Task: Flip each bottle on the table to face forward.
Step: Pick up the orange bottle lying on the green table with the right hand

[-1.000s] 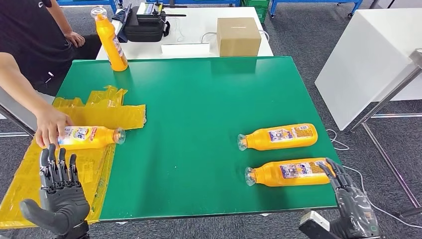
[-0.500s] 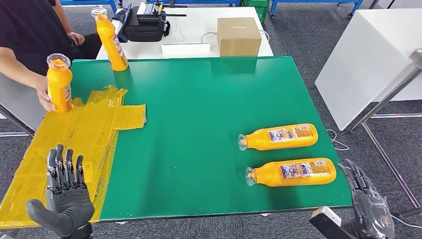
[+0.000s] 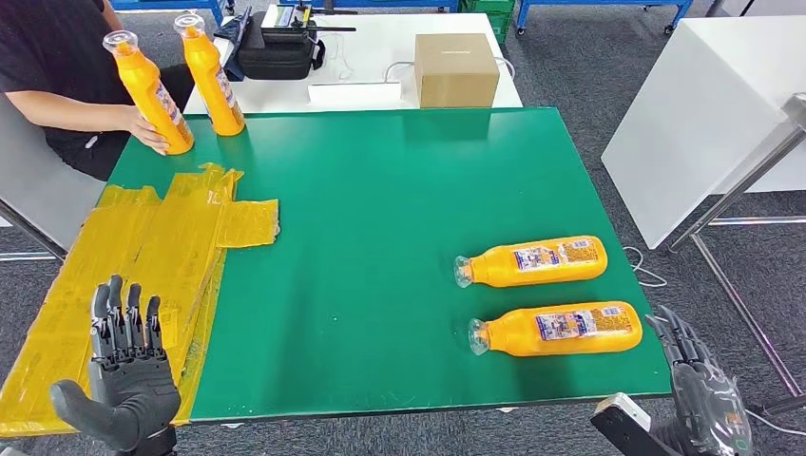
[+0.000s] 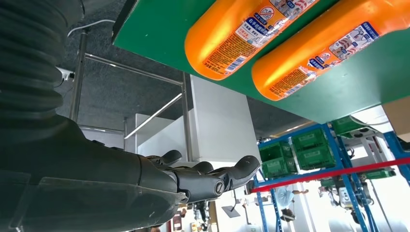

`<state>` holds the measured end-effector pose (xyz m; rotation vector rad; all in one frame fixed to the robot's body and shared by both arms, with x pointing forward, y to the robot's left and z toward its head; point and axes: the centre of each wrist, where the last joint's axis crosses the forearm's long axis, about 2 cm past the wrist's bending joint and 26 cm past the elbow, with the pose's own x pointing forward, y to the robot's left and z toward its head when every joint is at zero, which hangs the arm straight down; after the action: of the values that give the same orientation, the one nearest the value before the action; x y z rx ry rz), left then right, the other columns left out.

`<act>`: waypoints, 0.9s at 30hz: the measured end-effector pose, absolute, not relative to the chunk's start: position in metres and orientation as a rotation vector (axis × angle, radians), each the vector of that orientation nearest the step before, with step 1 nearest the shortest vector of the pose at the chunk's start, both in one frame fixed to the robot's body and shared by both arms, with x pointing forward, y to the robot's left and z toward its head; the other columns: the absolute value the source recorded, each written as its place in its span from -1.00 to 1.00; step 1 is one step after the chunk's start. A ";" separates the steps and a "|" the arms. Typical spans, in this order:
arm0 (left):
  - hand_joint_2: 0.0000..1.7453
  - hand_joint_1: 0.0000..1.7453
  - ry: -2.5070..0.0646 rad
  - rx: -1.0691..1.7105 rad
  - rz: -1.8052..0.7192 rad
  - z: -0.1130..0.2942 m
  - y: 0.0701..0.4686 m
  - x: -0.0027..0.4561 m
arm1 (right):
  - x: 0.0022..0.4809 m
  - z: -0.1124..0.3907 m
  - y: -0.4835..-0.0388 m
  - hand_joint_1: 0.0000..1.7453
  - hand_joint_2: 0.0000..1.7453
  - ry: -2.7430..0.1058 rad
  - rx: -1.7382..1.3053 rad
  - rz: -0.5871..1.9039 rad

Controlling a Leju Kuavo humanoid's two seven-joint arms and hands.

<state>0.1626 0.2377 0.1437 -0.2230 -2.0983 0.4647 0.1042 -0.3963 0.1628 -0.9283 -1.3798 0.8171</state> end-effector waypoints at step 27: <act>-1.00 -1.00 -2.067 -0.331 0.439 0.141 0.232 0.172 | 0.157 0.155 -0.399 -1.00 1.00 -1.302 -0.946 0.949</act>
<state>0.1717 0.2317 0.1405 -0.3311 -2.0670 0.4388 0.1571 -0.3989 0.1545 -0.9458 -1.3022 0.9487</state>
